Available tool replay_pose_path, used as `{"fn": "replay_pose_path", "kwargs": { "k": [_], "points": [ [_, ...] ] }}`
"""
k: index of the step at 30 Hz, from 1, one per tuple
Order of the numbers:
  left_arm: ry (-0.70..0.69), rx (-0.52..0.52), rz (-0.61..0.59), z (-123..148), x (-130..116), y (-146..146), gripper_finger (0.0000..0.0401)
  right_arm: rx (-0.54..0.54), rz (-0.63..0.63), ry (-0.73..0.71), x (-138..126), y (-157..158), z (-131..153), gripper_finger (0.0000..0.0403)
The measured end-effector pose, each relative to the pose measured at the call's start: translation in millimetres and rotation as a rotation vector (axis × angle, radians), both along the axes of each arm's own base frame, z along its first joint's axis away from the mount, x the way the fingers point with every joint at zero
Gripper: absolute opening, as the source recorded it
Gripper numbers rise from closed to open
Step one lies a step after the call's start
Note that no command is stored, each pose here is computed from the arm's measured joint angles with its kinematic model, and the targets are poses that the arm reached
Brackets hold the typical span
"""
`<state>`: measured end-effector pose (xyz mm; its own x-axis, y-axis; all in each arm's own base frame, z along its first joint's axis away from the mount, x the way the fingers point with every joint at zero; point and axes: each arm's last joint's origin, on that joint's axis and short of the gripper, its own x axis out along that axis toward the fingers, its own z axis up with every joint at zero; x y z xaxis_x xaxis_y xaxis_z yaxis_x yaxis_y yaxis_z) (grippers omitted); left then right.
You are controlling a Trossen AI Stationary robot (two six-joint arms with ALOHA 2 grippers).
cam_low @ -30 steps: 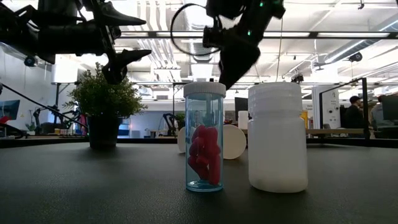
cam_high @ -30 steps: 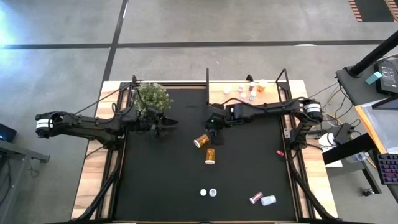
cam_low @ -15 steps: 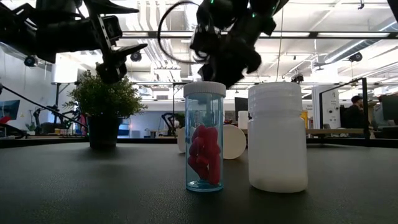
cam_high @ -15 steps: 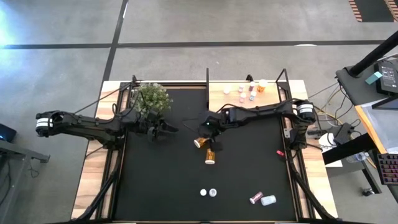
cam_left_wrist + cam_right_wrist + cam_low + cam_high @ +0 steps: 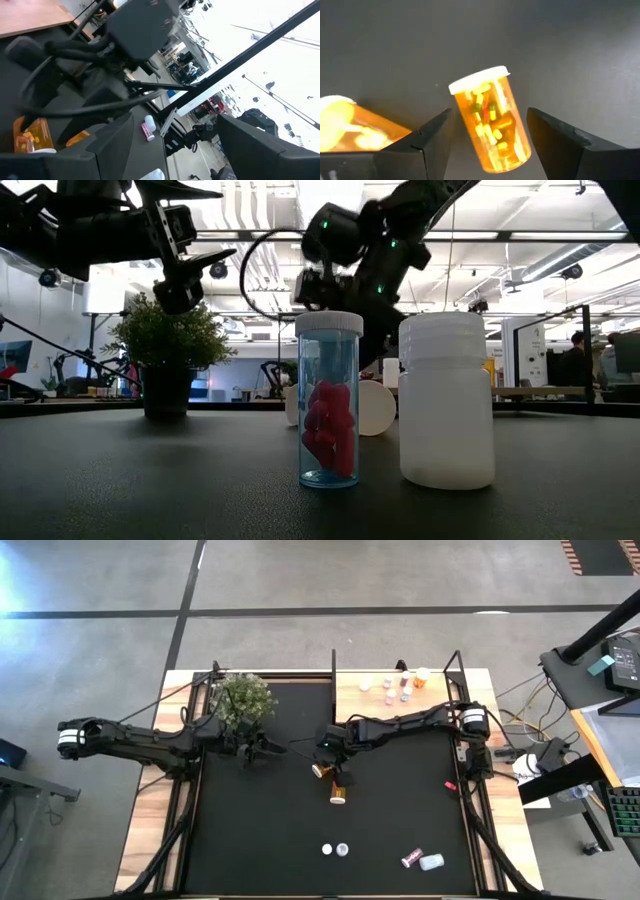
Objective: Pick and place medicine bottles onto shelf by color
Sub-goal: Put the top orange pill bottle on the shelf aligned with the other orange pill bottle
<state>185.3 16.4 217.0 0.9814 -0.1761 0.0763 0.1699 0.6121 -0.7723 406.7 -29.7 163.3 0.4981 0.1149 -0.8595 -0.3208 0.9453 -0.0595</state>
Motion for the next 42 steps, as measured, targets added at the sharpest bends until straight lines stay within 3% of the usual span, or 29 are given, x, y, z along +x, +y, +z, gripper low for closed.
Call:
{"fn": "replay_pose_path", "kwargs": {
  "k": [10,25,31,38,42],
  "points": [
    [0.002,-0.001,0.003,0,0,0,0.0267,0.015,-0.006,0.077,5,-2,-33,0.0231],
    [0.008,-0.003,0.014,-1,0,1,0.0267,0.07,-0.15,0.082,1,-6,-22,0.0173],
    [0.006,-0.003,0.019,-1,0,1,0.0267,0.106,-0.241,0.033,-7,-18,10,0.0176],
    [0.008,-0.009,0.151,-1,1,4,0.0267,0.149,-0.323,-0.093,-21,-24,60,0.0176],
    [-0.024,0.07,0.154,8,4,4,0.0267,0.177,-0.357,-0.145,-28,-23,81,0.0176]
  ]
}}
